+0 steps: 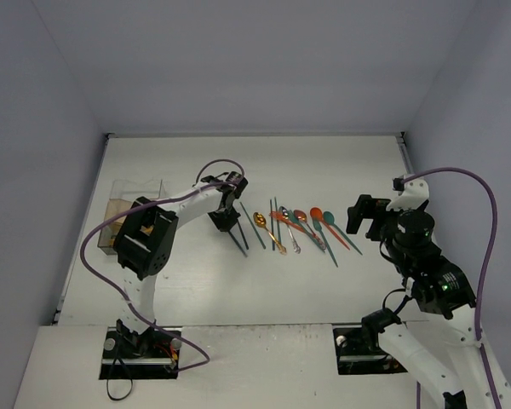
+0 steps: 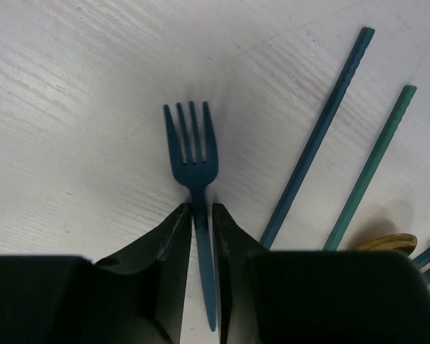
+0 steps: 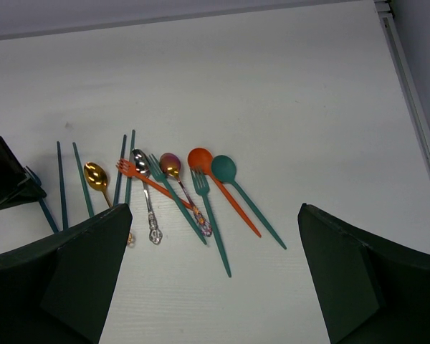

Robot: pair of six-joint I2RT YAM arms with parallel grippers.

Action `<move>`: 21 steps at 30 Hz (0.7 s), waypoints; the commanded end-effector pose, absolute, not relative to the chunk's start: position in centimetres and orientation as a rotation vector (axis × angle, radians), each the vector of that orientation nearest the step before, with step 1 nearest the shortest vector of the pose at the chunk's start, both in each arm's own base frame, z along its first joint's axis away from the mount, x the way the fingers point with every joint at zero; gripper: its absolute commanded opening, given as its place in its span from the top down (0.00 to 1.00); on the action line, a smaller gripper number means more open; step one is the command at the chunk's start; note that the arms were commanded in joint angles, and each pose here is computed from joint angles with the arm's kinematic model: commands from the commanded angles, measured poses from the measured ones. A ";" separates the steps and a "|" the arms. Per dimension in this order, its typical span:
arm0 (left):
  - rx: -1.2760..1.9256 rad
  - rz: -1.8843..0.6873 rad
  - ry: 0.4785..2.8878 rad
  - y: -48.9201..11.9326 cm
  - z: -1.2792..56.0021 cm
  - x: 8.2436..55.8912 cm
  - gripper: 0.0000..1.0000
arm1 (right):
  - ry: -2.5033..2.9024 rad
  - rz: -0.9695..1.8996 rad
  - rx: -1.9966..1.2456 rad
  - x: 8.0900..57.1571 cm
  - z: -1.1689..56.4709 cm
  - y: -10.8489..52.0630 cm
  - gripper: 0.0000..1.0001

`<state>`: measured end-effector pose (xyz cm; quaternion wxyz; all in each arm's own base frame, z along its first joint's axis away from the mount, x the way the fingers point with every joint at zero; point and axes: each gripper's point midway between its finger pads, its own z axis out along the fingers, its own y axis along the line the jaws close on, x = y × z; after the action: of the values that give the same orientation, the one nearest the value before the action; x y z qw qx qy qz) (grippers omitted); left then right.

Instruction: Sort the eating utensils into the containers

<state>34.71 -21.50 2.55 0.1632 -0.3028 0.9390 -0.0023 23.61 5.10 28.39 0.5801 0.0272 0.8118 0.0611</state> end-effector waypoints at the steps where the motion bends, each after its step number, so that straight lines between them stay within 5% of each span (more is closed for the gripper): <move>1: -0.910 -0.019 2.645 -21.3 3.6 34.3 0.99 | 1.823 0.160 0.095 24.1 30.6 5.2 0.00; 10: -0.910 -0.214 2.478 -19.5 13.4 35.2 1.00 | 1.818 0.166 0.095 24.0 30.7 5.2 0.00; 21: -1.378 -0.316 2.166 -4.2 18.2 33.4 1.00 | 1.843 0.160 0.082 24.4 30.1 5.5 0.00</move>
<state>35.26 -7.94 19.04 0.2976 -0.4663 0.8243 -0.1209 23.52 5.27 28.47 0.5812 0.0253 0.8109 0.0632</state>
